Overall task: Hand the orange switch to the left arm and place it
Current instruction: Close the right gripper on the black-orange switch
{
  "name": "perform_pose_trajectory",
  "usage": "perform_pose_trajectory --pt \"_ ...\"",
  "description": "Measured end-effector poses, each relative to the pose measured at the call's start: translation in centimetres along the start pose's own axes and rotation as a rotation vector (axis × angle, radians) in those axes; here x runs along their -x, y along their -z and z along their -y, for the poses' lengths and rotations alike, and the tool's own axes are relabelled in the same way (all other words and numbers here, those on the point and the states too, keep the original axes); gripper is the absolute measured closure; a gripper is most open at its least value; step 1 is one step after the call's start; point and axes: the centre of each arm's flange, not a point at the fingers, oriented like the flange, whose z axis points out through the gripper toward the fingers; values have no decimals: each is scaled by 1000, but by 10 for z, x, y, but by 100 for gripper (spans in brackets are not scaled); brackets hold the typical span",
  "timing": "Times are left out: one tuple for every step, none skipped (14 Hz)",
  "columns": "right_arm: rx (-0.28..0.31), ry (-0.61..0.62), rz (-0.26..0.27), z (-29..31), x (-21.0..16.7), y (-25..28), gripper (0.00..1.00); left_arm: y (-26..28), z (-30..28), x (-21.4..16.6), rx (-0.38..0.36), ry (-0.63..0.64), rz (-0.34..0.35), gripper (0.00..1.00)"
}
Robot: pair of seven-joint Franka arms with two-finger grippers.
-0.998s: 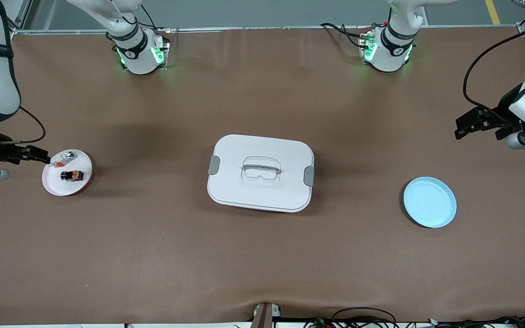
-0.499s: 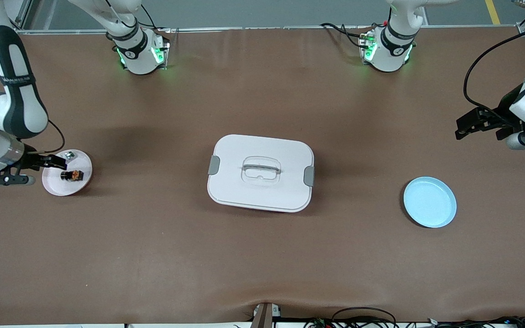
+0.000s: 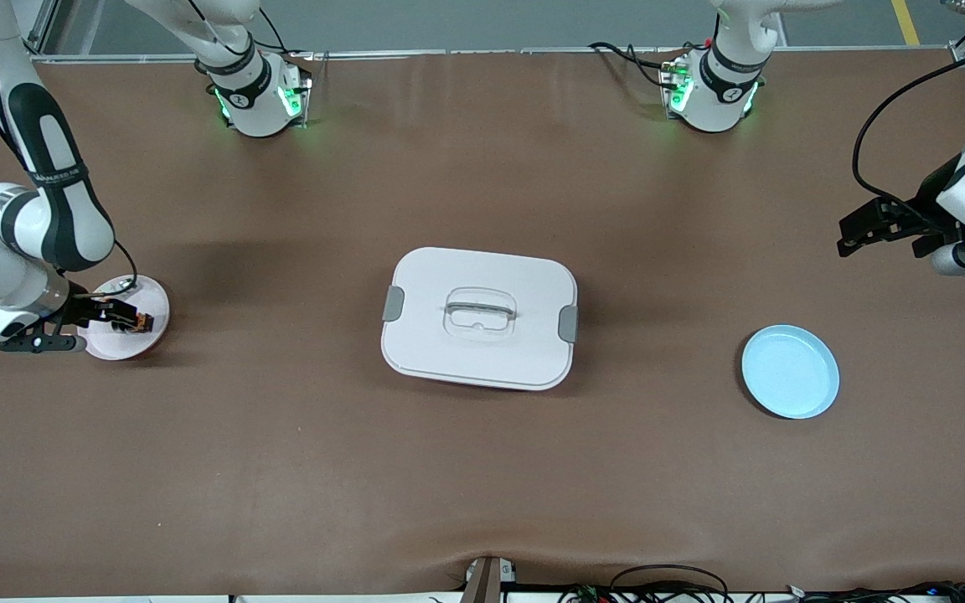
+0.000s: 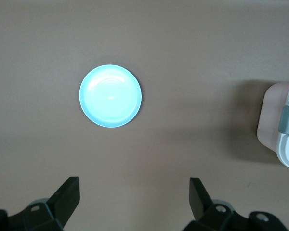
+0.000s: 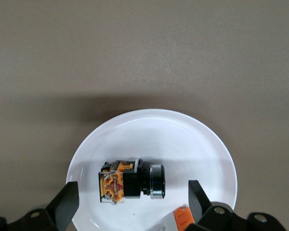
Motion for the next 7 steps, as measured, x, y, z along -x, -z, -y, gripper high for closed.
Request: perform_pose_trajectory --pt "4 1 -8 1 0 -5 0 2 0 0 0 0 -5 0" --pt "7 2 -17 1 2 -10 0 5 0 0 0 0 -9 0" --pt "11 3 -25 3 4 -17 0 6 0 -1 0 0 -13 0" --pt "12 3 -27 4 6 -24 0 7 0 -1 0 0 -15 0" --pt "12 4 -25 5 9 -30 0 7 0 -1 0 0 -15 0" --pt "12 5 -22 6 10 -34 0 7 0 -1 0 0 -15 0" --pt "12 6 -20 6 11 -38 0 7 0 -1 0 0 -15 0"
